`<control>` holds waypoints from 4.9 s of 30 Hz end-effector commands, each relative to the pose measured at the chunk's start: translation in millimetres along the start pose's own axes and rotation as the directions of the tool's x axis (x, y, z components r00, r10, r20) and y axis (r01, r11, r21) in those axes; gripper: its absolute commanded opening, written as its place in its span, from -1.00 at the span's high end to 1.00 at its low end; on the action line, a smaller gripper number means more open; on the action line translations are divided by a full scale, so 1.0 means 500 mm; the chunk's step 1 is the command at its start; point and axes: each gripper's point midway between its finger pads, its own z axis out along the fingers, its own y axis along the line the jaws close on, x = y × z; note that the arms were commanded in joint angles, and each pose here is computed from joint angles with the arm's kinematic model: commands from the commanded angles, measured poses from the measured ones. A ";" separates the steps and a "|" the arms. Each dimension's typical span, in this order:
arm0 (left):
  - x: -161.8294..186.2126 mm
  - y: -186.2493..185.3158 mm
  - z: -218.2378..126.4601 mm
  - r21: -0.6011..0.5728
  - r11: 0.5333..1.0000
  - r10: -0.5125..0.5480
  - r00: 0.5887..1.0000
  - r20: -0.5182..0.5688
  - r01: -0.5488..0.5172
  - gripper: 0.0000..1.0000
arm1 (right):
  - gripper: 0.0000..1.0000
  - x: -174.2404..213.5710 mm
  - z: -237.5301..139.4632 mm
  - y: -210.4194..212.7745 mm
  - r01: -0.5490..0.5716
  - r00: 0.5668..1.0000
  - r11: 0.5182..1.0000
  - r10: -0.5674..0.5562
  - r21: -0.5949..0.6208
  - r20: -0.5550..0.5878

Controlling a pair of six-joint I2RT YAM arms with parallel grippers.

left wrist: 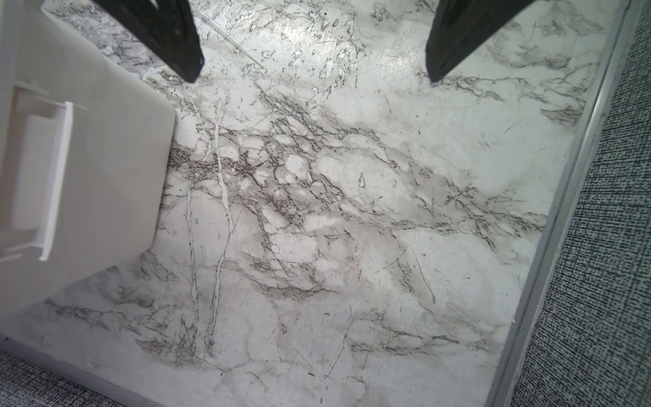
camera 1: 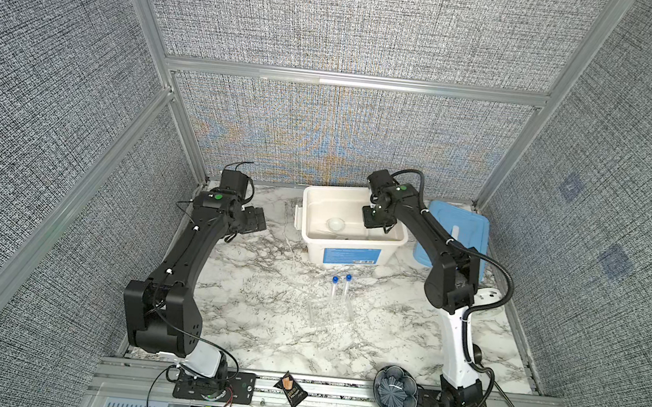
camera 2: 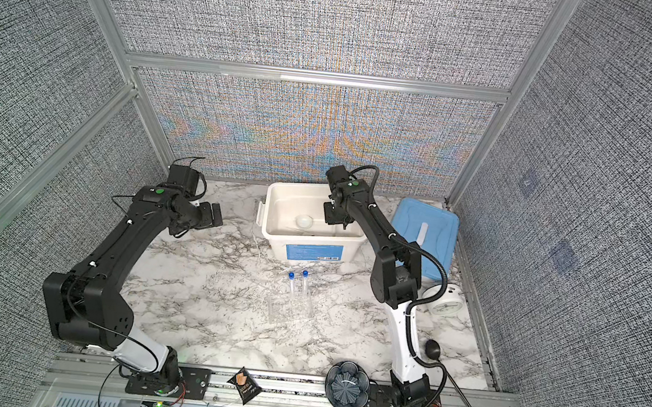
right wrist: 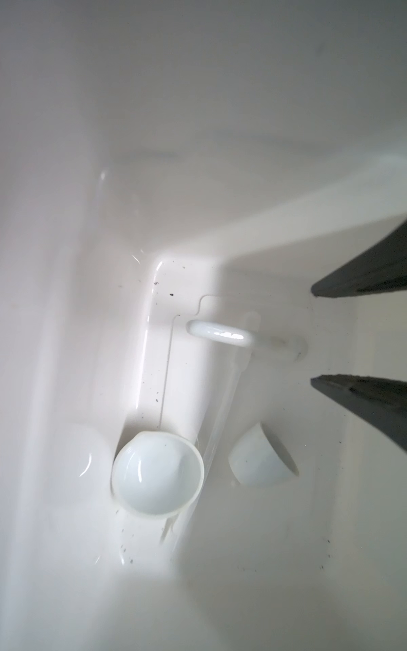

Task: Organize the chemistry lab equipment
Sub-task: 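Release the pestle in the bin and raise the right gripper, then move the right gripper over the blue lid's white handle and lower it, then close the right gripper on the white handle and lift the blue lid, then carry the blue lid with the right gripper over the white bin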

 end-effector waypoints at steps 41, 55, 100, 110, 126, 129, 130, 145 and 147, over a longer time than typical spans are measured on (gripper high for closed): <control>0.034 0.033 -0.002 -0.047 0.996 -0.078 0.997 0.019 0.079 -0.99 | 0.03 0.148 0.088 -0.583 -0.430 0.889 0.865 0.455 0.260 -0.046; 0.047 0.042 0.003 -0.071 0.992 -0.106 0.994 -0.004 0.105 -0.99 | -0.05 0.175 0.183 -0.644 -0.427 0.869 0.856 0.477 0.290 -0.129; 0.025 0.014 -0.020 -0.004 0.982 -0.187 0.982 0.007 0.187 -0.99 | 0.53 0.131 0.120 -0.646 -0.511 0.844 0.834 0.533 0.207 -0.060; 0.014 -0.008 -0.019 0.052 0.978 -0.200 0.980 0.002 0.200 -0.99 | 0.53 0.088 0.015 -0.648 -0.489 0.869 0.845 0.493 0.215 0.038; 0.020 -0.013 -0.023 0.073 0.978 -0.198 0.980 -0.004 0.198 -0.99 | 0.55 0.011 -0.144 -0.590 -0.500 0.860 0.859 0.478 0.112 0.178; 0.021 -0.018 -0.016 0.084 0.976 -0.199 0.980 -0.012 0.200 -0.99 | 0.56 -0.005 -0.170 -0.566 -0.471 0.872 0.878 0.449 0.086 0.198; 0.022 -0.020 -0.014 0.085 0.976 -0.200 0.980 -0.015 0.200 -0.99 | 0.56 -0.011 -0.176 -0.557 -0.460 0.876 0.884 0.437 0.082 0.204; 0.026 -0.022 -0.008 0.085 0.980 -0.179 0.983 -0.038 0.182 -0.99 | 0.58 -0.078 -0.271 -0.326 -0.067 0.965 0.994 0.088 -0.089 0.249; 0.021 -0.029 -0.015 0.093 0.980 -0.173 0.984 -0.047 0.176 -0.99 | 0.58 -0.078 -0.270 -0.289 0.011 0.970 0.996 0.010 -0.085 0.244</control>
